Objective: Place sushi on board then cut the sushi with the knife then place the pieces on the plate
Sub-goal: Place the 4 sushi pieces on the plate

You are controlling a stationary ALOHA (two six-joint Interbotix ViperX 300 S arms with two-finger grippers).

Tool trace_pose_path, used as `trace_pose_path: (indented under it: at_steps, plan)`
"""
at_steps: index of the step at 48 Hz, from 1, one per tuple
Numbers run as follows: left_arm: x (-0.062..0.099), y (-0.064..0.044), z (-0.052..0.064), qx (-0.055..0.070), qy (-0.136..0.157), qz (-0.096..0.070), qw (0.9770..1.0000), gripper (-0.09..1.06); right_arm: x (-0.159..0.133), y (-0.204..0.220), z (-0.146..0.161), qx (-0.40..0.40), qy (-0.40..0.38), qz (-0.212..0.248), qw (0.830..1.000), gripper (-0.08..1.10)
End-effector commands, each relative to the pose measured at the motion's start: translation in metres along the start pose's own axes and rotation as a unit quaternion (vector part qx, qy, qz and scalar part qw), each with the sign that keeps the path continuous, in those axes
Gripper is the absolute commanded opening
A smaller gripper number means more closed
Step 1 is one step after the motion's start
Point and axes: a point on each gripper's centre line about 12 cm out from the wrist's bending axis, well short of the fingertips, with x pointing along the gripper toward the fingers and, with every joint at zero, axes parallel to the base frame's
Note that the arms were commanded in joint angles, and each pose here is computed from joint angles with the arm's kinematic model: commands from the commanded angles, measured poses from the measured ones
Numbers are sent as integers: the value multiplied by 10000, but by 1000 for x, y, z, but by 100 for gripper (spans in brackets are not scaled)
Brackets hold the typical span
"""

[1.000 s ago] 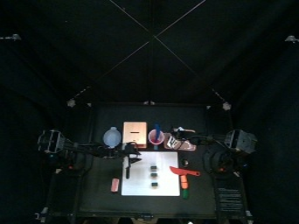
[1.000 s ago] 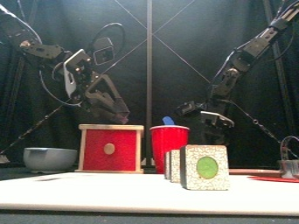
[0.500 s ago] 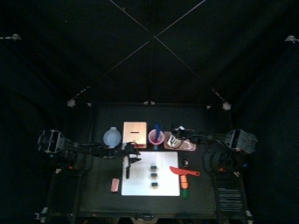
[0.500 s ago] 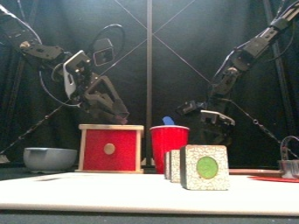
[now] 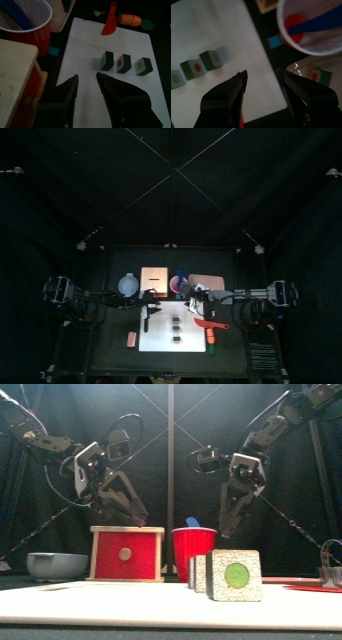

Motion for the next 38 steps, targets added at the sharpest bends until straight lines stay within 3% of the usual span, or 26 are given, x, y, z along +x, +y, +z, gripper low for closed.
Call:
trace_pose_path:
  at_steps: [1, 8, 38]
  plan:
    - [1, 0, 7, -72, -108, 12, 9999, 75, -5, 22, 10, -127, -245, 267, 9993, 84]
    - [0, 1, 6, -126, -94, 36, 9999, 75, 2, 43, 12, -291, -320, 480, 9979, 84]
    - [2, 2, 1, -110, -2, 47, 9999, 75, 36, 82, 5, -690, -74, 672, 9953, 84]
